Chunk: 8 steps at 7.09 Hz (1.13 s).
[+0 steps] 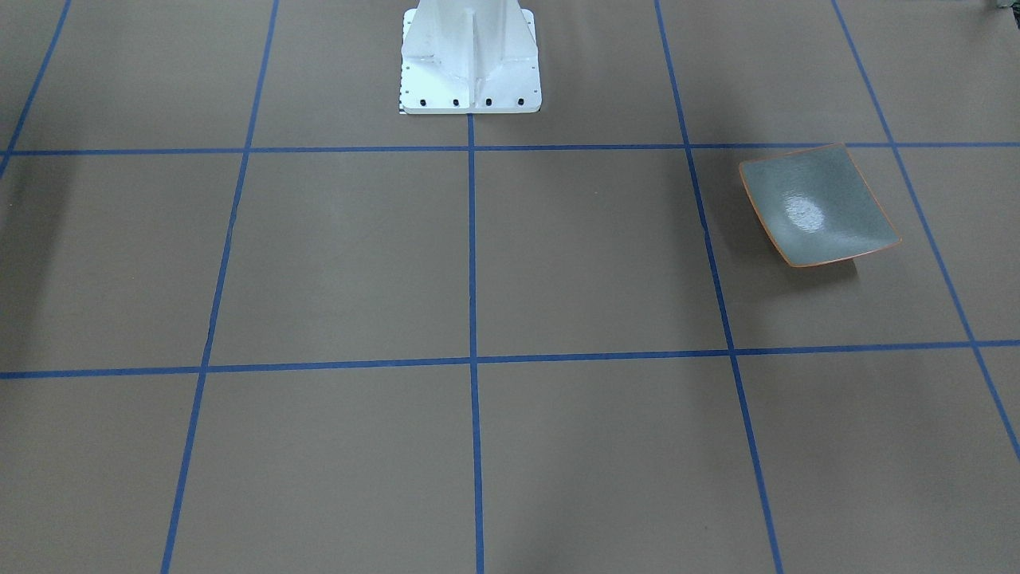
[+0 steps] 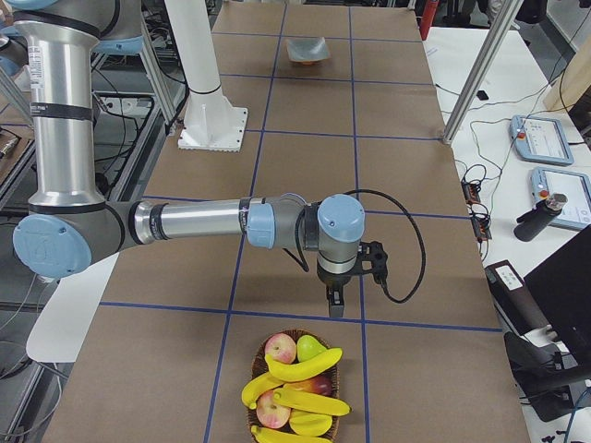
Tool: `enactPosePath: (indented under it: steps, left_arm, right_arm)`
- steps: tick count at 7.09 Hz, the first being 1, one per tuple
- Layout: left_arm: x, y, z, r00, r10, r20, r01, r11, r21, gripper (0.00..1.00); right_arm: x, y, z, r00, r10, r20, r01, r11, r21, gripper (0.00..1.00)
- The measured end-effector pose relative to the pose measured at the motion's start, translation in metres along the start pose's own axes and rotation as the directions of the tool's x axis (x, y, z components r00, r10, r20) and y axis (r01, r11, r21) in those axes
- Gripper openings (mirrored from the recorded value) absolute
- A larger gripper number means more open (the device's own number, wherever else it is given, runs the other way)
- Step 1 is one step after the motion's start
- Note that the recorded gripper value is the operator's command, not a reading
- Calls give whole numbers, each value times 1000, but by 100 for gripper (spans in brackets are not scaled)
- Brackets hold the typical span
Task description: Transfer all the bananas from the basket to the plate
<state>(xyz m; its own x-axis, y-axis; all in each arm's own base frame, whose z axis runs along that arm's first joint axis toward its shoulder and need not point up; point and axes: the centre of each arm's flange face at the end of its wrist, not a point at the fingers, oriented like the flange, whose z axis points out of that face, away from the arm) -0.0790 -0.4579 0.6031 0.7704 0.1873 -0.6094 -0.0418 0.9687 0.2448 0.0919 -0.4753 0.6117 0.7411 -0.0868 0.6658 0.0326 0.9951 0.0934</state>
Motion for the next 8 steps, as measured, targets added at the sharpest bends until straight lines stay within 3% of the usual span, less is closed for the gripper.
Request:
enactPosePath:
  steps: [3, 6, 8]
  left_arm:
    - [-2, 0, 3, 1000, 3, 5, -3, 1000, -6, 100]
    - [-1, 1, 4, 1000, -2, -1, 2, 1000, -7, 100]
    - [0, 0, 3, 1000, 0, -3, 0, 1000, -5, 100]
  right_arm:
    - [29, 27, 34, 999, -42, -11, 42, 999, 33, 100]
    - [76, 21, 60, 1000, -23, -10, 23, 999, 48, 100]
    - [99, 20, 76, 999, -39, -8, 39, 999, 0, 100]
